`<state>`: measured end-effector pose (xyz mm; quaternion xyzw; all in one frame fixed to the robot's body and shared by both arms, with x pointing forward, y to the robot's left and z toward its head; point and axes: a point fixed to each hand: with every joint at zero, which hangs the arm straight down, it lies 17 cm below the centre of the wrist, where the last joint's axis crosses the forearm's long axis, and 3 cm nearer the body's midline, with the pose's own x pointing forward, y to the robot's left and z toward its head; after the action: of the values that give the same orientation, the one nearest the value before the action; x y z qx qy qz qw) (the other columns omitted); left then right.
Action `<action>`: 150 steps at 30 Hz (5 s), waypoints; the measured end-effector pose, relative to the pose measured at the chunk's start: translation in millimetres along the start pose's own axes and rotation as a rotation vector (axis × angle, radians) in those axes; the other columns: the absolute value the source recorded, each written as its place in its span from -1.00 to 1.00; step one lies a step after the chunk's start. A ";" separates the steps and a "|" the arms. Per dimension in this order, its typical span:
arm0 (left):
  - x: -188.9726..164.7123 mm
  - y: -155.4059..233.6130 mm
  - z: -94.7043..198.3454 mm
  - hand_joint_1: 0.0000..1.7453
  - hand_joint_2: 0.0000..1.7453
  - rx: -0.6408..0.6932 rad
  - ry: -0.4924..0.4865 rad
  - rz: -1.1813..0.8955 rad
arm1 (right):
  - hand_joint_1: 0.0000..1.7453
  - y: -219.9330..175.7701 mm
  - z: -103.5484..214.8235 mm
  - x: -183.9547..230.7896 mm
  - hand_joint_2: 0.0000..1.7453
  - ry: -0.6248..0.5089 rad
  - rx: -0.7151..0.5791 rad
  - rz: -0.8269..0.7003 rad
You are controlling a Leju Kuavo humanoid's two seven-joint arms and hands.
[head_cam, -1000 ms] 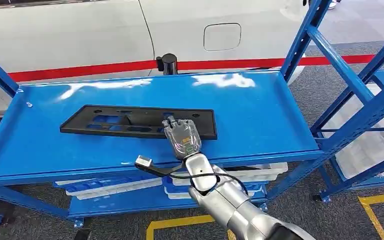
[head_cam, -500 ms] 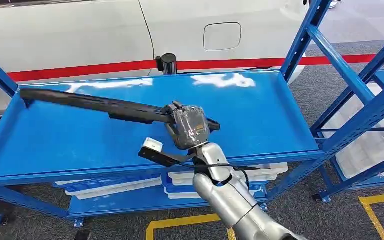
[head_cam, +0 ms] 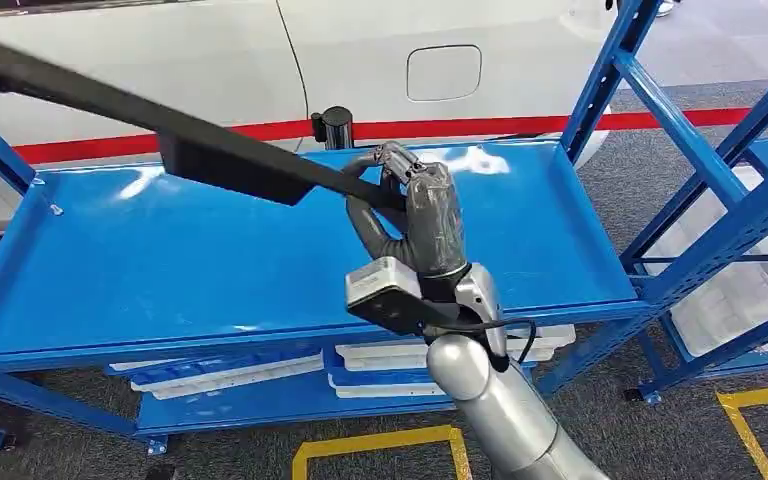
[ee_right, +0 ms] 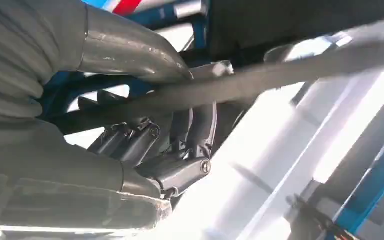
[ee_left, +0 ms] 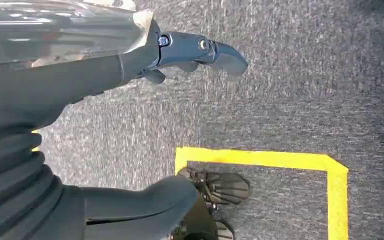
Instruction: Take the parts from the cabinet and place them on the table.
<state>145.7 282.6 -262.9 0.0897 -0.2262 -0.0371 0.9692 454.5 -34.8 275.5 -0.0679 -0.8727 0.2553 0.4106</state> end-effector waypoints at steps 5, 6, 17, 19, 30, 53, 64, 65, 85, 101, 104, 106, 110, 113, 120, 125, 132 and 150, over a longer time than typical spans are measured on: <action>-10.3 3.3 1.3 -1.00 1.00 0.020 0.030 0.018 | 1.00 0.3 0.2 23.8 1.00 -0.028 0.025 -0.342; -12.0 3.6 1.5 -1.00 1.00 0.021 0.035 0.020 | 1.00 -0.9 -0.3 26.3 1.00 -0.033 0.023 -0.358; -17.5 8.1 1.9 -1.00 1.00 0.042 0.053 0.033 | 1.00 -4.5 1.4 53.1 1.00 -0.065 0.069 -0.708; -18.6 10.1 2.1 -1.00 1.00 0.046 0.049 0.041 | 1.00 -9.3 2.5 61.0 1.00 -0.082 0.070 -0.781; -23.6 14.7 2.7 -1.00 1.00 0.059 0.058 0.070 | 1.00 -20.5 8.5 71.8 1.00 -0.113 0.064 -0.825; -24.5 12.6 3.5 -1.00 1.00 0.056 0.056 0.076 | 1.00 -13.4 15.7 55.8 1.00 -0.027 0.086 -0.829; -22.4 11.3 3.0 -1.00 1.00 0.054 0.056 0.070 | 1.00 -5.8 17.3 47.5 1.00 0.007 0.107 -0.832; -22.3 10.8 3.1 -1.00 1.00 0.053 0.056 0.068 | 1.00 -6.0 17.1 47.4 1.00 0.006 0.108 -0.831; -25.0 6.4 4.5 -1.00 1.00 0.047 0.060 0.056 | 1.00 7.8 23.6 35.2 1.00 0.046 0.151 -0.811; -19.7 2.7 4.5 -1.00 1.00 0.051 0.047 0.069 | 1.00 20.0 27.0 32.8 1.00 0.049 0.181 -0.818; -21.3 4.5 4.3 -1.00 1.00 0.054 0.054 0.071 | 1.00 23.2 26.9 32.1 1.00 0.050 0.193 -0.817; -22.0 3.4 4.5 -1.00 1.00 0.052 0.058 0.071 | 1.00 25.3 28.1 29.7 1.00 0.055 0.196 -0.817; -21.6 2.6 4.5 -1.00 1.00 0.051 0.060 0.072 | 1.00 24.8 23.5 33.4 1.00 0.039 0.199 -0.816; -21.6 2.2 4.6 -1.00 1.00 0.047 0.058 0.069 | 1.00 24.0 21.7 36.7 1.00 0.021 0.195 -0.818; -24.9 3.5 5.2 -1.00 1.00 0.046 0.060 0.064 | 1.00 31.1 34.6 29.8 1.00 0.028 0.186 -0.815; -21.3 3.7 4.3 -1.00 1.00 0.047 0.053 0.065 | 1.00 34.0 37.6 27.3 1.00 0.037 0.188 -0.812; -20.2 3.1 4.0 -1.00 1.00 0.044 0.052 0.060 | 1.00 39.0 38.1 23.0 1.00 0.052 0.212 -0.812; -24.4 4.9 4.9 -1.00 1.00 0.053 0.057 0.047 | 1.00 66.4 35.8 30.3 1.00 0.068 0.266 -0.826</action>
<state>121.9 289.4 -268.1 0.1109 -0.2016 -0.0059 0.9732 401.8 18.3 243.8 0.3323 -0.7721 0.1775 0.5118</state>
